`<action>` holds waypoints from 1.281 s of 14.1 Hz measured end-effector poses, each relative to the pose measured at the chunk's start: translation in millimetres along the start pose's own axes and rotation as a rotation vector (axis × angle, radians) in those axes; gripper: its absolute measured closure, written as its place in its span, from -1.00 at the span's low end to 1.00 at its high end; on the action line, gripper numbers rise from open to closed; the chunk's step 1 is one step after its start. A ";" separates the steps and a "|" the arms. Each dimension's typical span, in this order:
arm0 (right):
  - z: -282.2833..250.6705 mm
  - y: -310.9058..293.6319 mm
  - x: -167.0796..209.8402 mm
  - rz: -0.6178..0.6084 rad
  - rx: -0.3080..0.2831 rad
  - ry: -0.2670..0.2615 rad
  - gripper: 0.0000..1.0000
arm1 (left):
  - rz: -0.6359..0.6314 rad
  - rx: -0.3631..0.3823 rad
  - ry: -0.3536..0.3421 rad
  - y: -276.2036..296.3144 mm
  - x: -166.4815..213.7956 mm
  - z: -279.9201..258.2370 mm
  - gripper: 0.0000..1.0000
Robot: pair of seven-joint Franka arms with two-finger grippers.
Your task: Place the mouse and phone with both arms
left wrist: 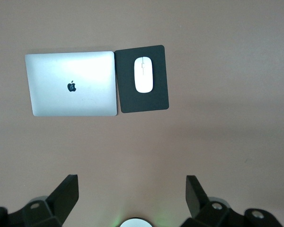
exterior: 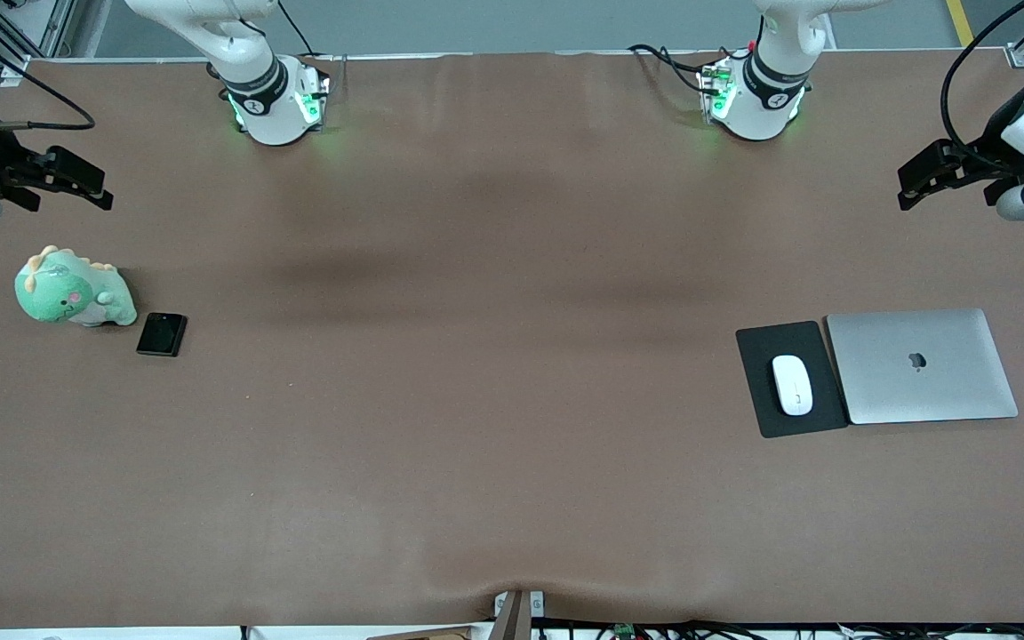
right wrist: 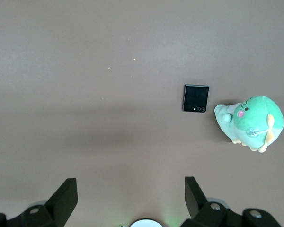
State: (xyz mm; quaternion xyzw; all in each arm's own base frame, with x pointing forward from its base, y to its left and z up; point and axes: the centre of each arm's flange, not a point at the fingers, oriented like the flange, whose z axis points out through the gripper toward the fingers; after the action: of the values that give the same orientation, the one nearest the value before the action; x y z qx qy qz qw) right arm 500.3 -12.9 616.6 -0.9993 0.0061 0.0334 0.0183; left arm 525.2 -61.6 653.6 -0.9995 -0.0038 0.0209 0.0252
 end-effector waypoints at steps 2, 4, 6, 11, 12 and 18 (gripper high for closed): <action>-7.0 -1.4 -3.0 -0.002 0.000 -0.009 -1.00 | 0.001 0.000 -0.001 0.5 -0.5 -0.3 -1.00; -11.7 -1.6 -6.3 -0.003 0.000 -0.023 -1.00 | 0.000 0.000 0.000 0.1 -0.7 -1.0 -1.00; -12.5 -1.6 -7.3 -0.003 0.000 -0.029 -1.00 | -0.001 0.001 -0.002 -0.3 -1.2 -1.1 -1.00; -9.2 -1.2 0.7 -0.002 -0.001 -0.033 -1.00 | -0.006 0.000 0.002 -3.1 -1.4 -3.8 -1.00; -9.6 -1.2 5.2 -0.002 -0.001 -0.031 -1.00 | -0.006 -0.001 0.004 -3.2 -1.4 -4.9 -1.00; -9.6 -0.5 13.3 -0.001 -0.001 -0.032 -1.00 | -0.008 -0.001 0.006 -3.3 -1.5 -6.0 -1.00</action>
State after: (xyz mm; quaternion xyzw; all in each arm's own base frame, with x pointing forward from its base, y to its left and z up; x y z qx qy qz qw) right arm 514.2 -12.9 625.4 -0.9986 0.0052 0.0492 0.0180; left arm 524.0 -58.6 659.8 -0.9995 -0.0079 0.0177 0.0248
